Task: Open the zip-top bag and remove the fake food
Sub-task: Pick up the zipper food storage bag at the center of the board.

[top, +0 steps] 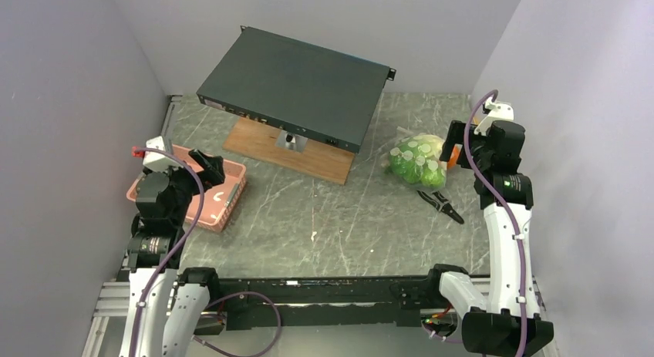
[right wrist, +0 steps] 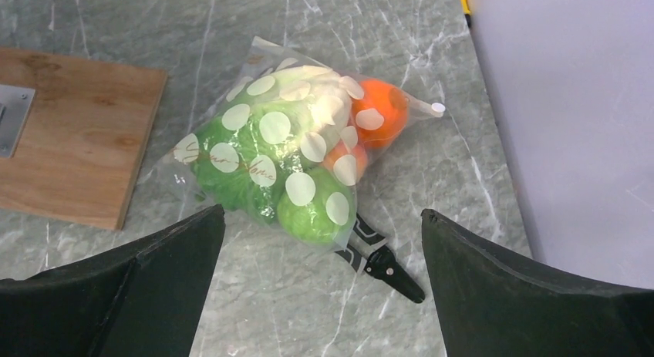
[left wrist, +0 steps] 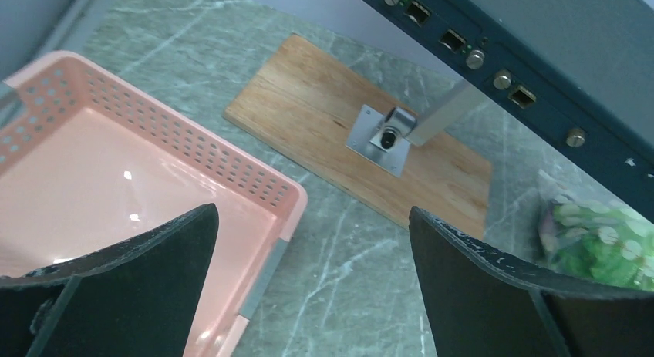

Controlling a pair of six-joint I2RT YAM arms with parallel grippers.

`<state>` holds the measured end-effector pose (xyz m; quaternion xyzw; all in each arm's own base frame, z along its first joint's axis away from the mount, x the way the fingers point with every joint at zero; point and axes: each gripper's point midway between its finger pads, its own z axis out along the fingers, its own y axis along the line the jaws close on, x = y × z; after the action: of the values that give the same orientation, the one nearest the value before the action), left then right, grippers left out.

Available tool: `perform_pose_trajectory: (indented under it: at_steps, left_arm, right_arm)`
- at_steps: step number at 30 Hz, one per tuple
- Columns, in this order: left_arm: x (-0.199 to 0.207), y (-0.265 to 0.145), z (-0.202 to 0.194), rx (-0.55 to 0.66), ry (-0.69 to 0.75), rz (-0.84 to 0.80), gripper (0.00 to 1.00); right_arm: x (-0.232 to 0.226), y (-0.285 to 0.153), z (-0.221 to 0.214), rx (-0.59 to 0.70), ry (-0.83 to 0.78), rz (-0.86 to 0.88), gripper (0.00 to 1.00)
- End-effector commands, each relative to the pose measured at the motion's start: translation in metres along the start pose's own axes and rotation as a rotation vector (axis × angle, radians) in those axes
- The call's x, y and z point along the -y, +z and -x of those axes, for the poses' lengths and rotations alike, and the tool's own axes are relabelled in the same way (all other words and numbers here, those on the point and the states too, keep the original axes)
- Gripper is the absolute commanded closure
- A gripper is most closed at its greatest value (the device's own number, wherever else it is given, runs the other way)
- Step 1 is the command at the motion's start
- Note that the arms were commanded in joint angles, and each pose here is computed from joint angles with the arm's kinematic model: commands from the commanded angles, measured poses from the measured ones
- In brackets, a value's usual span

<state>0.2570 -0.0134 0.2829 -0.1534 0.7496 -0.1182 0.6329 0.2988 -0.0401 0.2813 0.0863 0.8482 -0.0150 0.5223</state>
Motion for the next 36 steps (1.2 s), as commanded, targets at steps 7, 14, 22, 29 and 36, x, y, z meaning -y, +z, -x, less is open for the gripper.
perform_pose_trajectory:
  at_steps: [7,14,22,29,36]
  left_arm:
    - [0.052,0.01,-0.035,-0.097,-0.147,-0.317,0.01]
    - [0.071,0.02,-0.063,-0.221,-0.204,-0.442,0.01]
    - [0.089,0.031,-0.076,-0.268,-0.28,-0.555,0.01]
    - [0.086,0.051,-0.08,-0.302,-0.282,-0.506,0.01]
    - [0.09,0.07,-0.068,-0.277,-0.278,-0.507,0.01]
  right_arm:
    - [-0.048,-0.001,-0.015,0.038,-0.336,0.358,0.0]
    - [-0.087,-0.001,-0.05,0.034,-0.509,0.671,0.0]
    - [-0.095,0.016,-0.071,0.047,-0.65,0.816,0.0]
    - [-0.093,0.03,-0.075,0.071,-0.678,0.955,0.0]
    - [-0.09,0.051,-0.082,0.068,-0.737,0.978,0.0]
